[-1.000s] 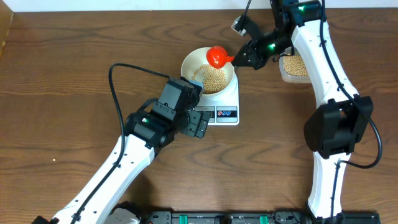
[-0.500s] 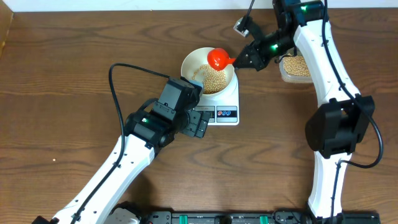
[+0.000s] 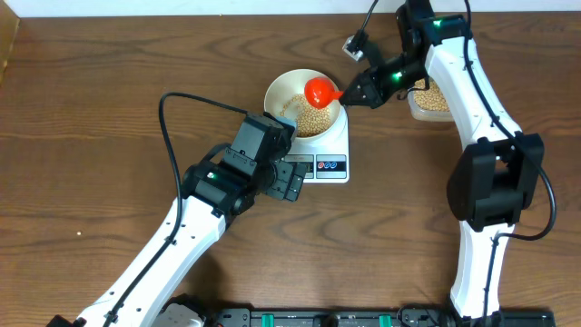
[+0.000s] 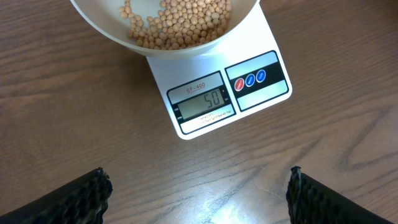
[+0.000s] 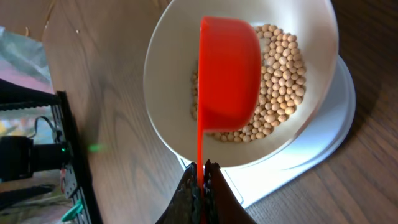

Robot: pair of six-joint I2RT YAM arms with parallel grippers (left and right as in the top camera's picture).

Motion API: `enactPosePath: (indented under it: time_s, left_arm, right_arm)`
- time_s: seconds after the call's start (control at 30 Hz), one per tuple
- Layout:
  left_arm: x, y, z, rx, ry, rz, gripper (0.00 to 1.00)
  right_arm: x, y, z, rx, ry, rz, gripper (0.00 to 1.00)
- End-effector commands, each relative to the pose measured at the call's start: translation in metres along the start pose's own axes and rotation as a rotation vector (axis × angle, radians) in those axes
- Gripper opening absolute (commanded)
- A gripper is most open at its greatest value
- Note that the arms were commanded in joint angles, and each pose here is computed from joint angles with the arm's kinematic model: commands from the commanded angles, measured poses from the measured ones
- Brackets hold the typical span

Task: Scoop item into bowl and weigh 50g on scale
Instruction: 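Lift the scoop out of the bowl and hold it above the rim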

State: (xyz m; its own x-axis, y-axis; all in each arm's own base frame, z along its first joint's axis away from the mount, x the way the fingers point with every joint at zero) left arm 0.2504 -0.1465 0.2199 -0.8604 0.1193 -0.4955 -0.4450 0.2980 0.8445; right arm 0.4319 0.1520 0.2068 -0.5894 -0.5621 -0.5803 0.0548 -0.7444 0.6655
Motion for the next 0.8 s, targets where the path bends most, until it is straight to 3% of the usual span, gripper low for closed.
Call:
enactPosePath:
  time_s: [0.0,0.77]
  left_arm:
    - [-0.001,0.002,0.002,-0.016,0.000,-0.011,0.92]
    - [-0.001,0.002,0.002,-0.016,0.000,-0.011,0.92]
  right_arm:
    - [-0.005,0.010,0.009,-0.015,-0.013,-0.040,0.01]
    - [0.017,0.010,-0.005,0.052,-0.092,0.050,0.02]
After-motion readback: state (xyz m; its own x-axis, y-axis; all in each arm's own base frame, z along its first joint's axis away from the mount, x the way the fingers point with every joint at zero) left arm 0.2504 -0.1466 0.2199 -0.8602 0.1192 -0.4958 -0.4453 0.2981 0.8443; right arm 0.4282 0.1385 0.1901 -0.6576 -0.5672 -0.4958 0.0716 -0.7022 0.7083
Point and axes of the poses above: each gripper's point midway between its finger pads, its own y axis back along the fingers, its own z axis along the line the jaws close on, x = y × z, the point moved 8 cm from there along y, back along the fingers, and after that the axes turned 12 degrees about y, right-handed, at the moved point
